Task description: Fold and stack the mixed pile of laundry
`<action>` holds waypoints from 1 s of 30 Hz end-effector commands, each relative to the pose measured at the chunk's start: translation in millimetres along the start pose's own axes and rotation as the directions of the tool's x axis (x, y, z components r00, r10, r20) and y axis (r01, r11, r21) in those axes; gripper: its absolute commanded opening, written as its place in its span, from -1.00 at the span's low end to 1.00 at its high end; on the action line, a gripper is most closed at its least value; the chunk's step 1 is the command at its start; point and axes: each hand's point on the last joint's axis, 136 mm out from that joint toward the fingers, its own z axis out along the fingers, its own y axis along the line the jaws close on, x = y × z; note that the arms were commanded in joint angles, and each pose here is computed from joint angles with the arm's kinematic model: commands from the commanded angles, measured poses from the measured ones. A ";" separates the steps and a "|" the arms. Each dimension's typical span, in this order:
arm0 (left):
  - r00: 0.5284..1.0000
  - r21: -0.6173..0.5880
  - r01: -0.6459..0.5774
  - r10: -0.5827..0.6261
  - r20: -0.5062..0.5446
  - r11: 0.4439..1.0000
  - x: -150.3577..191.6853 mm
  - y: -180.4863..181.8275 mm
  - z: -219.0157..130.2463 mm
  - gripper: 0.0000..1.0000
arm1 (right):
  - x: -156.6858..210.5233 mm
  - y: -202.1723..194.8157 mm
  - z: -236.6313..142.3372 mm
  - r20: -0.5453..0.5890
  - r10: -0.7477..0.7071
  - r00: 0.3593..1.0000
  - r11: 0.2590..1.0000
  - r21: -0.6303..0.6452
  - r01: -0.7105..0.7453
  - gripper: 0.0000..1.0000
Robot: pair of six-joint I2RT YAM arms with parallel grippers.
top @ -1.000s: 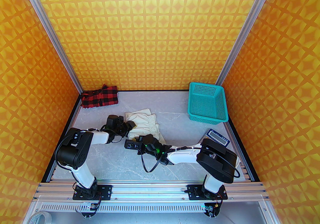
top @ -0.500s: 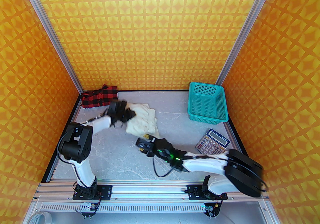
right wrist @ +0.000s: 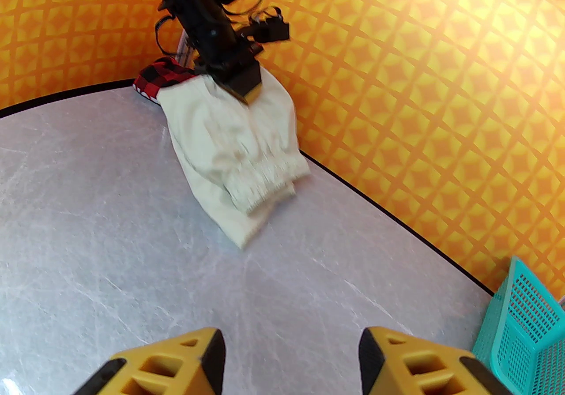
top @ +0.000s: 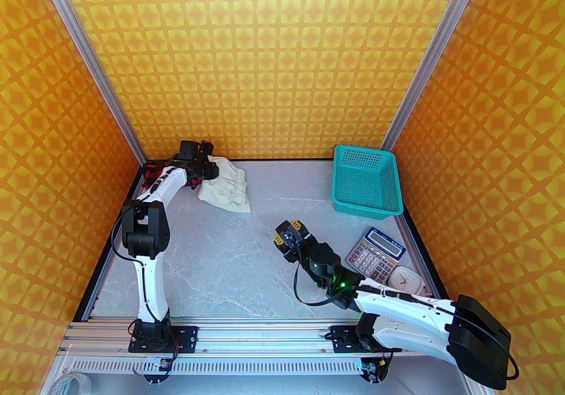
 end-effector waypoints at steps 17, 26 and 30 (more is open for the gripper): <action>0.937 -0.035 0.273 -0.258 0.236 0.961 -5.9 228.4 -69.0 -1.00 | 16.7 -12.5 4.0 -0.066 -0.049 0.997 0.998 0.046 0.052 0.12; 0.883 -0.082 0.448 -0.427 0.193 0.890 39.8 279.5 -50.9 -0.95 | 15.9 -21.8 24.7 -0.140 -0.020 0.990 0.995 0.094 0.034 0.13; 0.882 -0.123 0.462 -0.440 0.169 0.878 37.4 282.6 -57.9 0.16 | 29.3 -58.3 9.1 -0.246 0.125 0.961 0.971 0.229 -0.067 0.13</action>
